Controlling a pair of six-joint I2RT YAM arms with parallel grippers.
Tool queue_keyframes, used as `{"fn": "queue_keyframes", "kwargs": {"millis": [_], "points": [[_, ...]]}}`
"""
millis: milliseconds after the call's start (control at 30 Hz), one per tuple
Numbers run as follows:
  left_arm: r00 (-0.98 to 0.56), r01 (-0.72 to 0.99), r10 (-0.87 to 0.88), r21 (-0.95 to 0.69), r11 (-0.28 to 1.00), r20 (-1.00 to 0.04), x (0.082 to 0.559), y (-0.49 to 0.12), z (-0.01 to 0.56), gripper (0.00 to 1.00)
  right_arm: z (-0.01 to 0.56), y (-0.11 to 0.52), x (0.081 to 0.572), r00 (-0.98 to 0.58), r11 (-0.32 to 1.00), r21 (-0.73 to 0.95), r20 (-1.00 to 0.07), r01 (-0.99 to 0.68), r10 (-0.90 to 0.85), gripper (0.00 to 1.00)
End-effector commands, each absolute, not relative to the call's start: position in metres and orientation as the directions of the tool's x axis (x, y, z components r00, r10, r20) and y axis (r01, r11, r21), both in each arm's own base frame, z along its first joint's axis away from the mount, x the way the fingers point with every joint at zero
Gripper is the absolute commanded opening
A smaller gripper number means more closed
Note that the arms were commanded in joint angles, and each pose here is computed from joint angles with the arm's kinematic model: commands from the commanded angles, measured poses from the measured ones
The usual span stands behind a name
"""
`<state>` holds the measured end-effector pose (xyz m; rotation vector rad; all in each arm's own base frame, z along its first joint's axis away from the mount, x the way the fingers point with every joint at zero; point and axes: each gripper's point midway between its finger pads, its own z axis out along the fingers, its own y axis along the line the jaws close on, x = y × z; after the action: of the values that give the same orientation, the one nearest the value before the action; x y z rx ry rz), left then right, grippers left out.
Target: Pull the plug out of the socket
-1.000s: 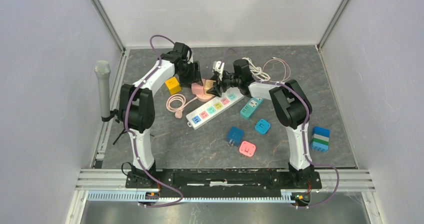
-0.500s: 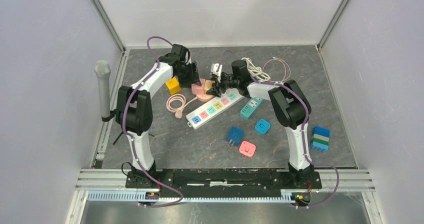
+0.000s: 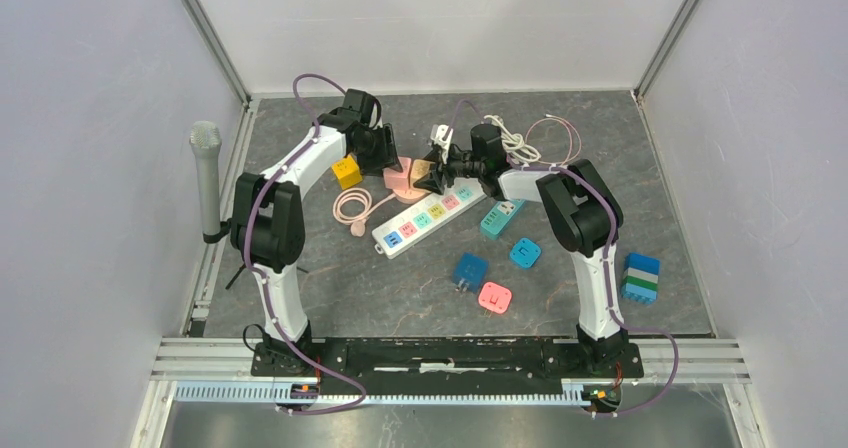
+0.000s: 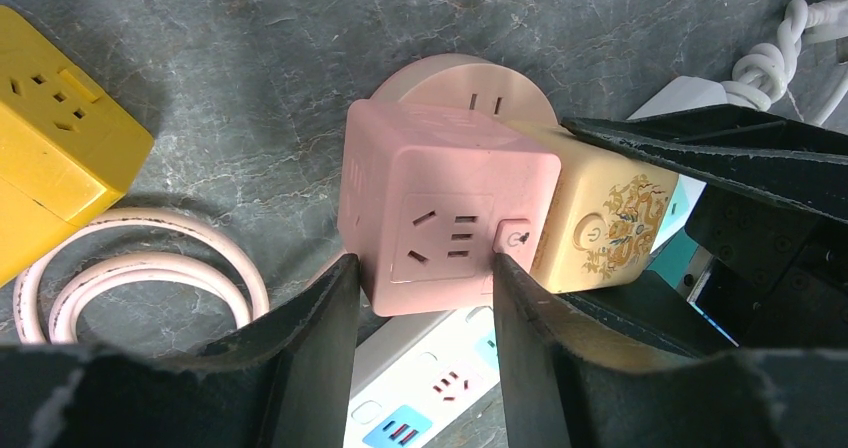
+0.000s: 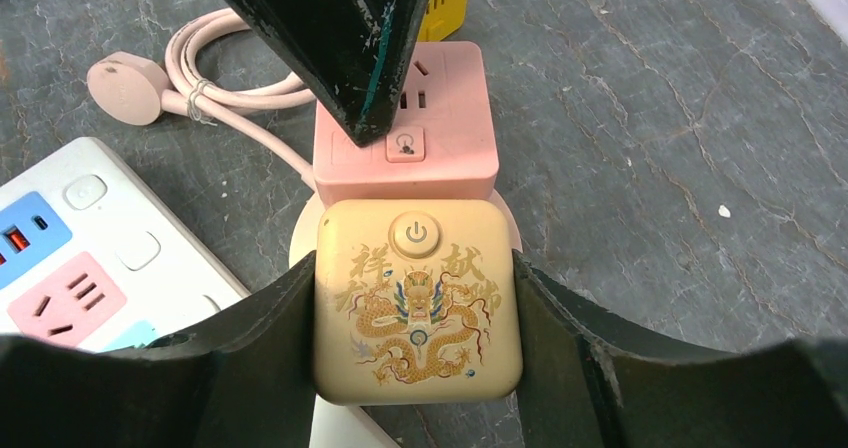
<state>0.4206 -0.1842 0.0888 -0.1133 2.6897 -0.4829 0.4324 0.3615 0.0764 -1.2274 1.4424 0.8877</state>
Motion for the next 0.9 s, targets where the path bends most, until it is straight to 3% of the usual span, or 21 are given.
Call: {"fn": "queue_keyframes", "kwargs": {"millis": [0, 267, 500, 733, 867], "points": [[-0.992, -0.099, -0.104, -0.062, 0.993, -0.077, 0.344, -0.14, 0.001, 0.53, 0.134, 0.38, 0.436, 0.188, 0.157, -0.208, -0.973, -0.965, -0.136, 0.0], [-0.993, -0.106, -0.107, -0.023, 0.994, -0.042, 0.337, -0.137, -0.006, 0.51, 0.144, 0.373, 0.442, 0.292, 0.187, -0.326, -0.937, -0.927, -0.191, 0.0], [-0.993, -0.112, -0.113, -0.023, 0.993, -0.04, 0.338, -0.137, -0.003, 0.51, 0.172, 0.362, 0.459, 0.184, 0.224, -0.181, -0.983, -0.958, -0.004, 0.0], [-0.993, -0.114, -0.114, 0.011, 0.993, -0.034, 0.339, -0.132, -0.007, 0.5, 0.115, 0.376, 0.428, 0.237, 0.158, -0.284, -0.936, -0.946, -0.26, 0.0], [-0.993, -0.112, -0.111, 0.014, 0.994, -0.027, 0.337, -0.132, -0.008, 0.5, 0.131, 0.371, 0.443, 0.226, 0.197, -0.274, -0.945, -0.941, -0.235, 0.0]]}}
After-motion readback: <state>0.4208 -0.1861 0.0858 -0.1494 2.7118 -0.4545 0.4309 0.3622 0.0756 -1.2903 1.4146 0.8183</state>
